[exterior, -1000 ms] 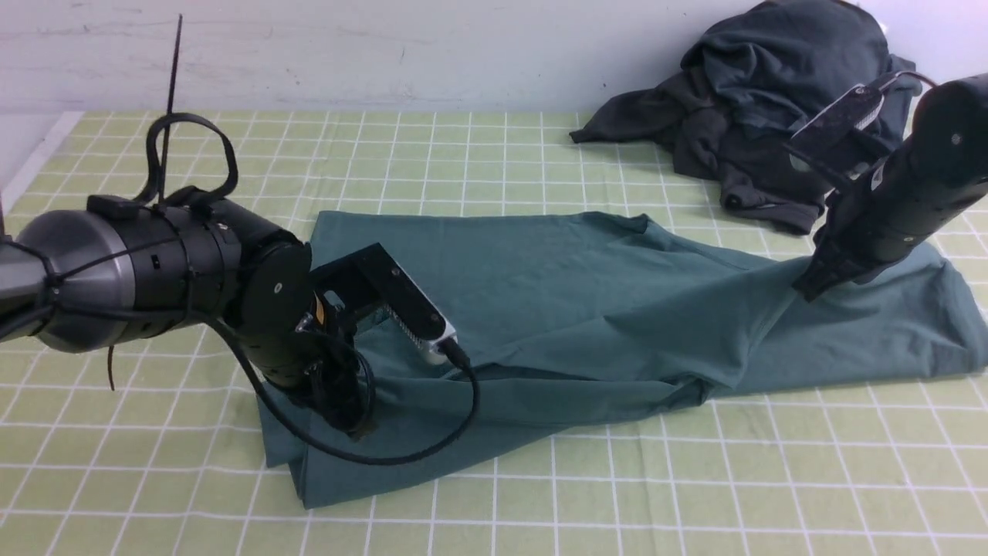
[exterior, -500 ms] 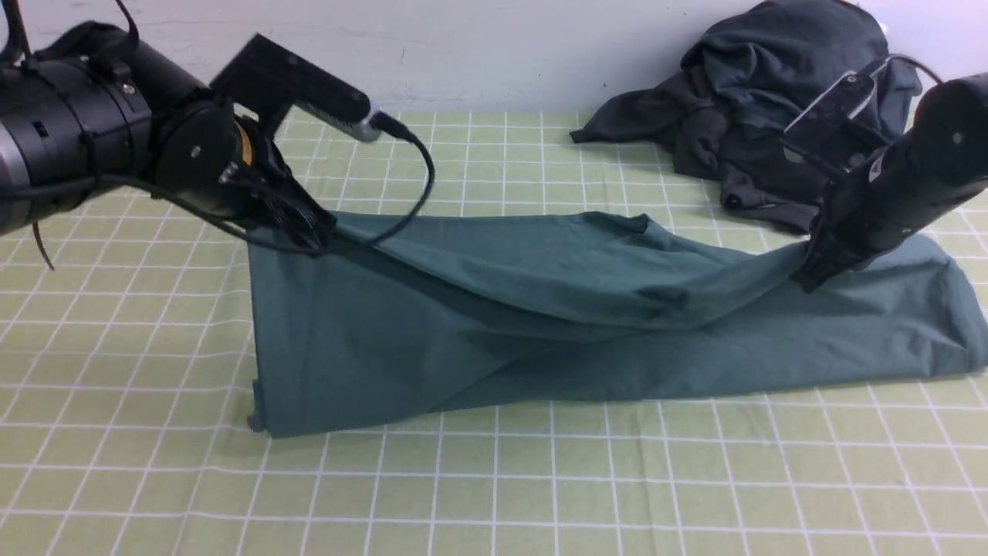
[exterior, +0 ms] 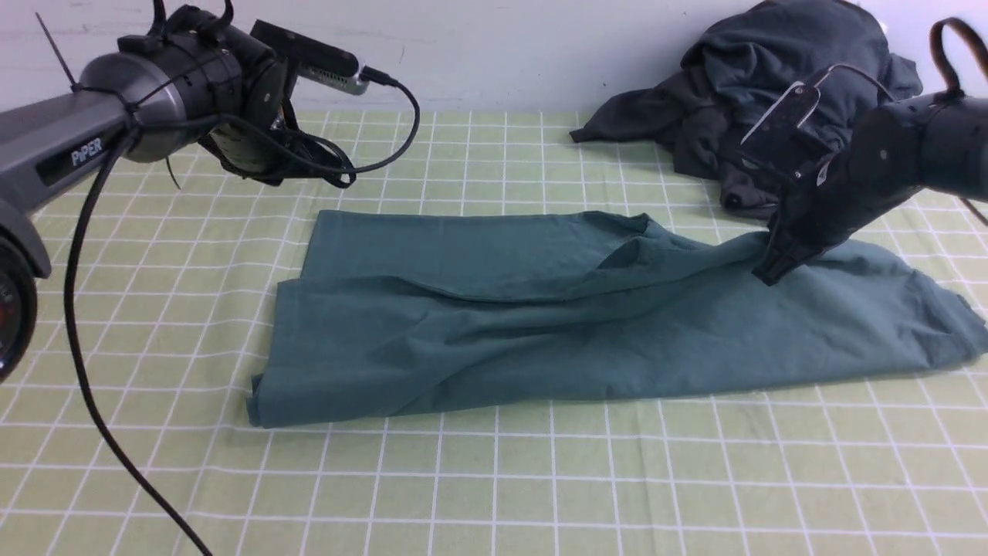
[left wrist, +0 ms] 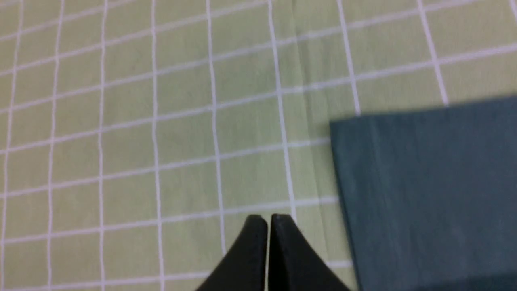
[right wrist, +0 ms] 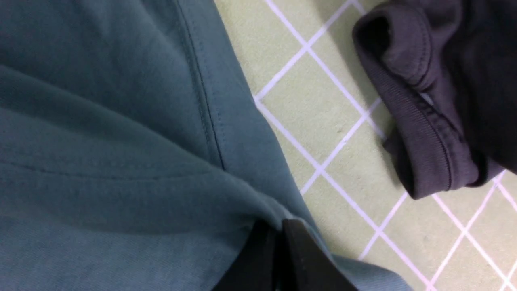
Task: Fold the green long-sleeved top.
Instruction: Use both arms to drag the lower edge of the fabric forward and fold it over the upper edge
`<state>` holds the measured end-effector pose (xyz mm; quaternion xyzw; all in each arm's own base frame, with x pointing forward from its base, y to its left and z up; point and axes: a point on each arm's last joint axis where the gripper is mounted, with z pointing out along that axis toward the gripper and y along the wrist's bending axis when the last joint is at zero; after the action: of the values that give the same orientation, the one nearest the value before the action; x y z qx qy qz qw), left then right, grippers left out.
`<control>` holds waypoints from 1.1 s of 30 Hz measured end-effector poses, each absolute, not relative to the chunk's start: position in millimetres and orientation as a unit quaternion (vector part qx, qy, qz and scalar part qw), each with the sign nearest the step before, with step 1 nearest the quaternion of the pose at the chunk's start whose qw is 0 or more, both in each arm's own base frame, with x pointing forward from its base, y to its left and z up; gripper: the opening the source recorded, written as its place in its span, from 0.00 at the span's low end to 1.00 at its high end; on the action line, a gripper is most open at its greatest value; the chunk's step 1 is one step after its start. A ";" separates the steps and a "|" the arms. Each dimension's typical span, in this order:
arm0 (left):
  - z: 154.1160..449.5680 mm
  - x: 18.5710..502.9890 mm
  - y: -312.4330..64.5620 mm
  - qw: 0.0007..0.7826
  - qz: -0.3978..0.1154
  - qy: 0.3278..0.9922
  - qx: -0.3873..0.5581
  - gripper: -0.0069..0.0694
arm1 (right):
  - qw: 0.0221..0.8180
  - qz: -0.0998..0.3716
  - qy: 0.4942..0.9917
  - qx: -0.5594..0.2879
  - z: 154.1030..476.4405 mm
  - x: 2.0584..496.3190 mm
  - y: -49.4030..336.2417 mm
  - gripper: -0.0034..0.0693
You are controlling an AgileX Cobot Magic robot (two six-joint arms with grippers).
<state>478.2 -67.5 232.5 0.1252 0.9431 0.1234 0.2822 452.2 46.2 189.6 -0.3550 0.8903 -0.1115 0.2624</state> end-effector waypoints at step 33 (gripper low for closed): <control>224.8 478.5 -48.0 0.243 -0.013 0.958 0.151 0.12 | 0.247 -0.100 0.901 -0.342 189.2 451.0 41.6 0.04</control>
<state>478.5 -48.0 224.8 0.1514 0.9579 -0.0132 0.2434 451.0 41.6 189.2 -0.3416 0.9012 -0.1001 0.2471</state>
